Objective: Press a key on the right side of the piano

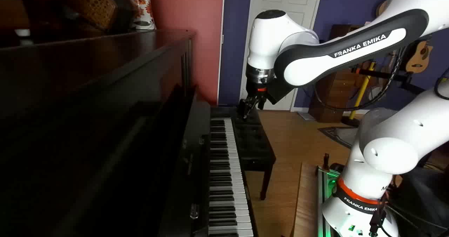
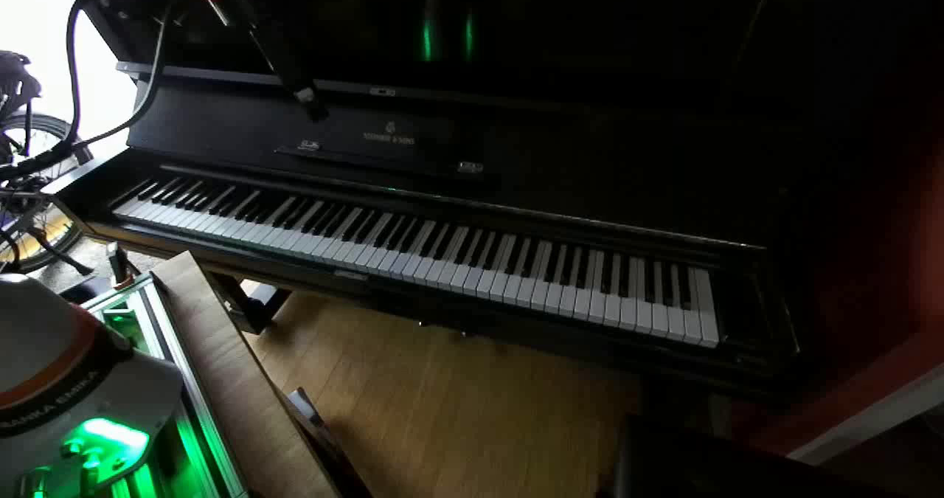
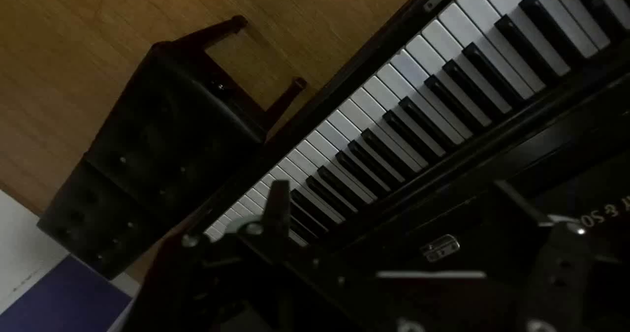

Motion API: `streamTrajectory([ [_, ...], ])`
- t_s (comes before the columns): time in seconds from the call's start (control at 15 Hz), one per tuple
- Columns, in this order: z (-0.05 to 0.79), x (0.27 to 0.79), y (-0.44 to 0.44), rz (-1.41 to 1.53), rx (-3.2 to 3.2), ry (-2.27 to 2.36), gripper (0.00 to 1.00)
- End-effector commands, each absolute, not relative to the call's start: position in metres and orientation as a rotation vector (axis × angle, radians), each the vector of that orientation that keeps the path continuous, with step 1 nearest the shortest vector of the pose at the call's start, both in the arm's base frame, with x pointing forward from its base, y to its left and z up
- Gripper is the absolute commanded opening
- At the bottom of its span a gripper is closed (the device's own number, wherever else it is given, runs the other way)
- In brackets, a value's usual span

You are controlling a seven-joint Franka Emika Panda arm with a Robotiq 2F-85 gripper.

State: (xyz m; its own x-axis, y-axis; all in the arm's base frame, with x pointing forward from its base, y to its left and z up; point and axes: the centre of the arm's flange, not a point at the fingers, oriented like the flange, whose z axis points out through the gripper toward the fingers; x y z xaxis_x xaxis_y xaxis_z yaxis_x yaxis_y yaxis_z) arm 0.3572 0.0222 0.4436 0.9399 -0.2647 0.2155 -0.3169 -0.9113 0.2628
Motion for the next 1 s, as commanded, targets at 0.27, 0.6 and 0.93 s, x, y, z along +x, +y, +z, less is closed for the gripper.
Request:
streamTrajectory([
  [0.27,0.443,0.357,0.022,0.252,2.800,-0.429,1.00],
  [0.6,0.427,0.381,0.003,0.210,2.773,-0.497,1.00],
  [0.93,0.377,0.421,-0.068,0.090,2.730,-0.690,1.00],
])
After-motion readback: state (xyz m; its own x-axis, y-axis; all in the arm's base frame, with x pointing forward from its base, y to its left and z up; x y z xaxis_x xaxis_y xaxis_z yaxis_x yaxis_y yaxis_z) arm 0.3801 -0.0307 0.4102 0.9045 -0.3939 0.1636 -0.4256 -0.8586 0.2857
